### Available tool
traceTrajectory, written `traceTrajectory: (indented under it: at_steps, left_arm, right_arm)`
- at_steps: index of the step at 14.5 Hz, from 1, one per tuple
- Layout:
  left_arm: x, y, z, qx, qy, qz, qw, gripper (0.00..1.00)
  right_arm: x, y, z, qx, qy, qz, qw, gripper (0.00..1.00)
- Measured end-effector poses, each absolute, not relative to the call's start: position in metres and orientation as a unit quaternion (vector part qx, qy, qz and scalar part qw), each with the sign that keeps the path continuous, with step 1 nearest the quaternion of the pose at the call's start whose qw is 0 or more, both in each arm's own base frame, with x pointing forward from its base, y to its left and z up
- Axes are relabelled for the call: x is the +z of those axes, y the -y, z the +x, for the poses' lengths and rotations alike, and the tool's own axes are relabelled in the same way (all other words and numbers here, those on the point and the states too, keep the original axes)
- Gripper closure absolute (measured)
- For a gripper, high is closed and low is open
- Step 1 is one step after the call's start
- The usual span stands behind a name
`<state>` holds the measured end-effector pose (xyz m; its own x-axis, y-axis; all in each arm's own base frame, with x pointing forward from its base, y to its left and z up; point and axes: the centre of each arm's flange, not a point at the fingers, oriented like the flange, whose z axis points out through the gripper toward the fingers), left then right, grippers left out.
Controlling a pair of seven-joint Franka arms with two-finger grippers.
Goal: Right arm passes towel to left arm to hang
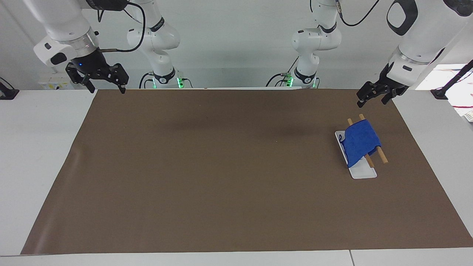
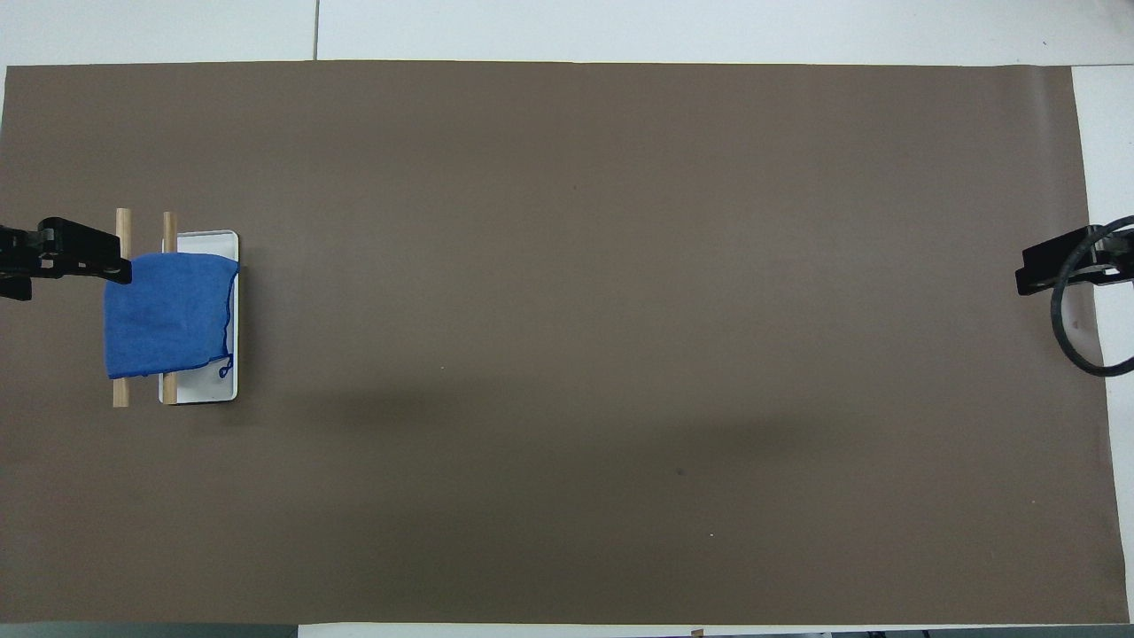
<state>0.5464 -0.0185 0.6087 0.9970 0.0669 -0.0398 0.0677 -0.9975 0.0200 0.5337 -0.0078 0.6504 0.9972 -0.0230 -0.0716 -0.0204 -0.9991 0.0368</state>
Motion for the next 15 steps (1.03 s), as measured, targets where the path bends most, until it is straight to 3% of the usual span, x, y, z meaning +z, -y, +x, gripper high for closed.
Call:
traceTrajectory:
  at_steps: [15]
  left_arm:
    - [0.6113,0.0164,0.5497,-0.004,0.025,1.0,0.006,0.0]
  right_arm:
    - [0.6504,0.0078,0.5337,-0.036,0.011,0.999,0.018,0.0]
